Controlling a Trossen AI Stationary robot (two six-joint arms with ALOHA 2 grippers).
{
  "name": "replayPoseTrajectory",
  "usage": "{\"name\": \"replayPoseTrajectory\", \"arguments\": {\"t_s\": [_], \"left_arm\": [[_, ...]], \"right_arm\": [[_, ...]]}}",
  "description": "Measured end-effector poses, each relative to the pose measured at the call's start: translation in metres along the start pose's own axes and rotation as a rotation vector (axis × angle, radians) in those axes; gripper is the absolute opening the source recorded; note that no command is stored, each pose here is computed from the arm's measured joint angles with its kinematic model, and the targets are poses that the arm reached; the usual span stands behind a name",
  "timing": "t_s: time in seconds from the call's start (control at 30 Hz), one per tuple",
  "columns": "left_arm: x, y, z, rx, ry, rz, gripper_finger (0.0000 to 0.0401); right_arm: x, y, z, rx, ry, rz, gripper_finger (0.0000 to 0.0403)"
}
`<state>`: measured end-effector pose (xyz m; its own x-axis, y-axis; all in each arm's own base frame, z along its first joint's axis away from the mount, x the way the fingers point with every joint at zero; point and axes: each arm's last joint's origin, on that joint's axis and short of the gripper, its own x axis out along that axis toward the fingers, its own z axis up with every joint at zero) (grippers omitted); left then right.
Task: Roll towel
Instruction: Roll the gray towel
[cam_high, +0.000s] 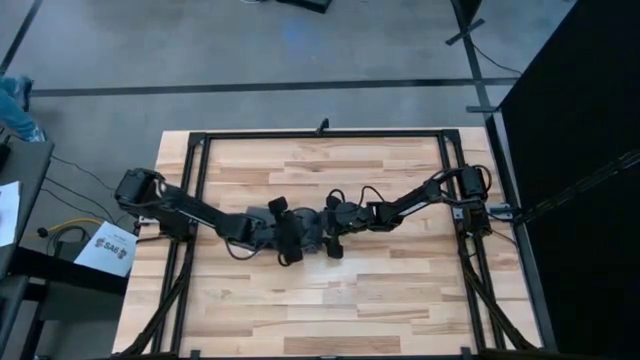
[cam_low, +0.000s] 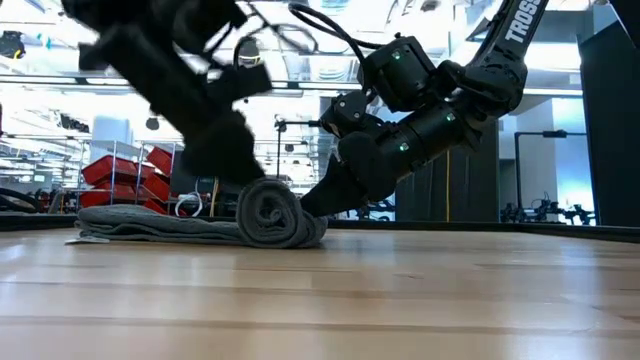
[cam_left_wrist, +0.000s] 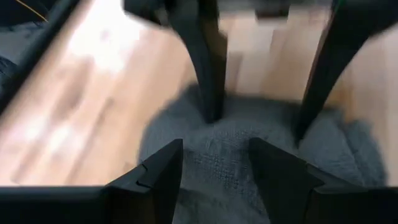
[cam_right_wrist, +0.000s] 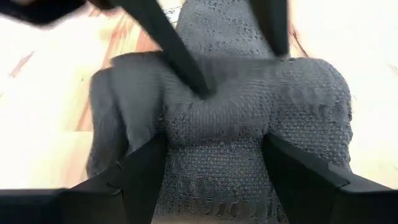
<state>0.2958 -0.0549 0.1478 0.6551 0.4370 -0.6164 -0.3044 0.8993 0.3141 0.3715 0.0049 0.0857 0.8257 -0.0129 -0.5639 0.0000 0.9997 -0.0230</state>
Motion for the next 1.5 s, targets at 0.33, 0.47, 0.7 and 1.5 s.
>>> {"name": "replayPoseTrajectory", "arguments": {"t_s": [0.33, 0.47, 0.7, 1.5], "left_arm": [[0.017, 0.002, -0.043, -0.026, 0.079, 0.000, 0.0173], [0.017, 0.005, -0.060, -0.097, 0.043, -0.015, 0.0173], [0.014, 0.011, -0.083, -0.188, -0.059, -0.027, 0.0173], [0.059, -0.016, -0.087, -0.334, -0.262, -0.020, 0.0173]], "right_arm": [[-0.015, 0.001, 0.012, -0.046, 0.024, 0.001, 0.0258], [-0.033, -0.001, 0.020, -0.050, 0.099, -0.036, 0.0258], [-0.038, 0.008, 0.004, 0.038, 0.261, -0.087, 0.0258], [-0.017, -0.002, -0.009, -0.034, 0.203, -0.077, 0.0258]]}}
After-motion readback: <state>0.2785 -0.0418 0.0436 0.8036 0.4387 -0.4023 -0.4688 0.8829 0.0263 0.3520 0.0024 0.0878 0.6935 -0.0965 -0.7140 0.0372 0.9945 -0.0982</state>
